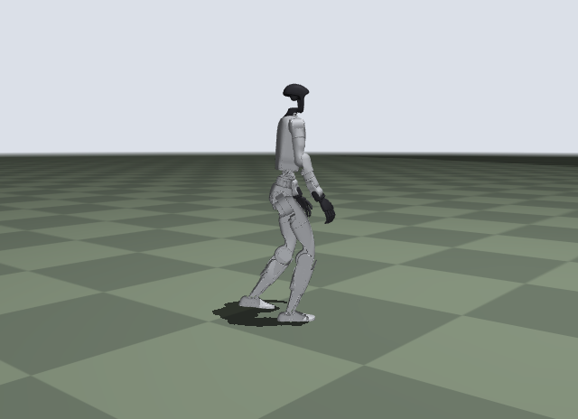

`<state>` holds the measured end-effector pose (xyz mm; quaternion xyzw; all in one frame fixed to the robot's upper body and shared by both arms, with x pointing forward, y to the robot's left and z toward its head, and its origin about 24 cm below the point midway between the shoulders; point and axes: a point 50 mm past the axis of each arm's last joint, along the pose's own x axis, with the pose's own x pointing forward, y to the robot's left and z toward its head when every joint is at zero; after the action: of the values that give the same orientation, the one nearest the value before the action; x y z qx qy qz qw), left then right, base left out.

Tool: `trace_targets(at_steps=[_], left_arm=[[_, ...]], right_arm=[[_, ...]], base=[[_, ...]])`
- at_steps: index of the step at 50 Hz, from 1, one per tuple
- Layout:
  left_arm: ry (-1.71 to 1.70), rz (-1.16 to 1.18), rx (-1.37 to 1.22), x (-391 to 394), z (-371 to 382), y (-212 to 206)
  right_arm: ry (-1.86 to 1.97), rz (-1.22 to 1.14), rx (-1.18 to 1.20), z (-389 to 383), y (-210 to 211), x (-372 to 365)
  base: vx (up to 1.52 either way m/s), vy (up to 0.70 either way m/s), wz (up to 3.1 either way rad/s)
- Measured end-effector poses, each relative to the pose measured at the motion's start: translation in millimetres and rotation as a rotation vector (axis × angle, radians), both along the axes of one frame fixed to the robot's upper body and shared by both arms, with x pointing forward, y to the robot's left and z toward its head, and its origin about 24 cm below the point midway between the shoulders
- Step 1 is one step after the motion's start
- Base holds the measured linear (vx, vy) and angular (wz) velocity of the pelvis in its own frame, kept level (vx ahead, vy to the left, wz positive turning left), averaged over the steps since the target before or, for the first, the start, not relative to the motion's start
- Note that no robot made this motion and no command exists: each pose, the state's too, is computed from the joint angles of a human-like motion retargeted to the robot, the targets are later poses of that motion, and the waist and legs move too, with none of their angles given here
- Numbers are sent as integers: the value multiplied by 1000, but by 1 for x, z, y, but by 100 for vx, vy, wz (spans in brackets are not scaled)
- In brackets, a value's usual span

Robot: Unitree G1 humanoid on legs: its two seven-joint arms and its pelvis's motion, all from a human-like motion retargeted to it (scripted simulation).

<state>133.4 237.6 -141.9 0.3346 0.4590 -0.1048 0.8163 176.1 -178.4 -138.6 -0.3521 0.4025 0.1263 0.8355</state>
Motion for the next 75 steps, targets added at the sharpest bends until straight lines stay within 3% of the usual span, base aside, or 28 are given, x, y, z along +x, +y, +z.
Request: trace_targets(at_steps=[20,52,75], left_arm=[[159,-37,-87,-25,-14,-17],[11,-19,-20,42,16,6],[123,-70,-106,21,1,-20]], right_arm=[[-134,-26,-47,29,-21,49],[195,-70,50,-5,-27,-10],[243,-17,104,-3,-15,-1]], base=[[27,1,-10],[19,6,-4],[3,-11,-9]])
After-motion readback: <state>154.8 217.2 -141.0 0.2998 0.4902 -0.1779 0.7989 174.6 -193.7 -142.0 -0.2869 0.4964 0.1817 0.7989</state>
